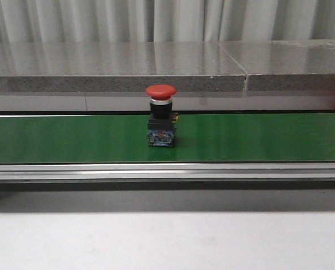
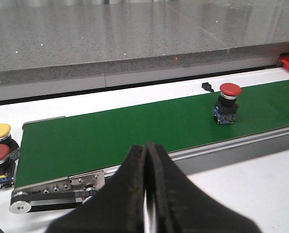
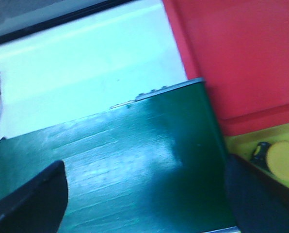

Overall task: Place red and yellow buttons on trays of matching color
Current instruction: 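Lower the yellow button into the yellow tray and open the right gripper, then grasp the red button on the belt with the right gripper and lift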

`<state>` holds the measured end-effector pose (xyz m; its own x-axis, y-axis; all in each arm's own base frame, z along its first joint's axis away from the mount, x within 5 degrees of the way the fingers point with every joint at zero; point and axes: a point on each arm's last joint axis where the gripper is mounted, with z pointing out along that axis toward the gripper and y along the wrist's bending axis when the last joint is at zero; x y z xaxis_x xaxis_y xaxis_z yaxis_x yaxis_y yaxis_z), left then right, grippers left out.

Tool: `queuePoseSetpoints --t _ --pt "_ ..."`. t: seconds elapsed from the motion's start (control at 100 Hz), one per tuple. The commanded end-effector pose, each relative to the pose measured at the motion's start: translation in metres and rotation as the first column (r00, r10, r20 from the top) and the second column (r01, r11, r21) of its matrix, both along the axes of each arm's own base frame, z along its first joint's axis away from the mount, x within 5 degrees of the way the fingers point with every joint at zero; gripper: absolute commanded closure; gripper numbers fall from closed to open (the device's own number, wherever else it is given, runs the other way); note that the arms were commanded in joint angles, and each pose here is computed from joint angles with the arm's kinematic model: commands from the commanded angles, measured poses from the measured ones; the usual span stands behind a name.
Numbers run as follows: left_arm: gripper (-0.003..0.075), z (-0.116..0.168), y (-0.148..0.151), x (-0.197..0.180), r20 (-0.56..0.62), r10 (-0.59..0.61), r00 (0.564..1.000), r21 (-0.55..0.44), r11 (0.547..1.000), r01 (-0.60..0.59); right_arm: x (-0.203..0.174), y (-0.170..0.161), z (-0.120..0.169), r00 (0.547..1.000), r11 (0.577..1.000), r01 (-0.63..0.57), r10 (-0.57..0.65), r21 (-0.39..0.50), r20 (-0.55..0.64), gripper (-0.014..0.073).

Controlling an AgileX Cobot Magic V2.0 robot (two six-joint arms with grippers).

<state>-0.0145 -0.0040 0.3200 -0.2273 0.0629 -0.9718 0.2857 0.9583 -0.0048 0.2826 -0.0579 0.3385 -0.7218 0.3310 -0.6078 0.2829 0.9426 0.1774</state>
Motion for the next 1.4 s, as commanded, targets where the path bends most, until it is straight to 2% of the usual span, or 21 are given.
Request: queuePoseSetpoints --t 0.0,0.26,0.43,0.51,0.59,0.65,0.77,0.83,1.0,1.22,1.39 --pt "0.0741 0.012 -0.001 0.001 0.069 -0.010 0.998 -0.038 0.999 0.013 -0.004 0.019 0.019 0.994 0.996 -0.082 0.085 -0.037 0.068 -0.0053" --pt "0.0741 0.012 -0.001 0.001 0.069 -0.010 0.998 -0.038 0.999 0.013 -0.001 0.085 0.018 0.941 0.942 -0.331 0.334 -0.048 0.049 -0.0052" --pt "0.0741 0.012 -0.001 0.001 0.069 -0.010 0.998 -0.038 0.999 0.013 0.005 0.122 0.012 0.867 0.866 -0.497 0.495 -0.054 -0.048 -0.0052" --pt "0.0741 0.012 -0.001 0.001 0.069 -0.010 0.998 -0.038 0.999 0.013 0.008 0.139 0.012 0.810 0.809 -0.584 0.578 -0.061 -0.096 -0.0052" --pt "0.0741 0.012 -0.001 0.001 0.069 -0.010 0.998 -0.038 0.999 0.013 0.012 0.156 0.012 0.734 0.734 -0.676 0.664 -0.060 -0.145 -0.0052" --pt "0.0741 0.012 -0.001 0.001 0.069 -0.010 0.998 -0.038 0.999 0.013 0.013 0.167 0.012 0.682 0.683 -0.728 0.714 -0.056 -0.156 -0.0052" --pt "0.0741 0.012 -0.001 0.001 0.069 -0.010 0.998 -0.038 0.999 0.013 0.013 0.184 0.011 0.558 0.553 -0.829 0.812 -0.082 -0.172 -0.0052" --pt "0.0741 0.012 -0.001 0.001 0.069 -0.010 0.998 -0.038 0.999 0.013 0.013 0.191 0.008 0.522 0.516 -0.853 0.835 -0.081 -0.172 -0.0052" --pt "0.0741 0.012 -0.001 0.001 0.069 -0.010 0.998 -0.038 0.999 0.013 0.018 0.207 -0.002 0.478 0.475 -0.878 0.865 -0.055 -0.151 -0.0052" --pt "0.0741 0.012 -0.001 0.001 0.069 -0.010 0.998 -0.038 0.999 0.013 0.032 0.215 -0.015 0.491 0.485 -0.871 0.861 -0.079 -0.130 -0.0052" --pt "0.0741 0.012 -0.001 0.001 0.069 -0.010 0.998 -0.038 0.999 0.013 0.041 0.218 -0.030 0.493 0.489 -0.870 0.857 -0.064 -0.153 -0.0052"
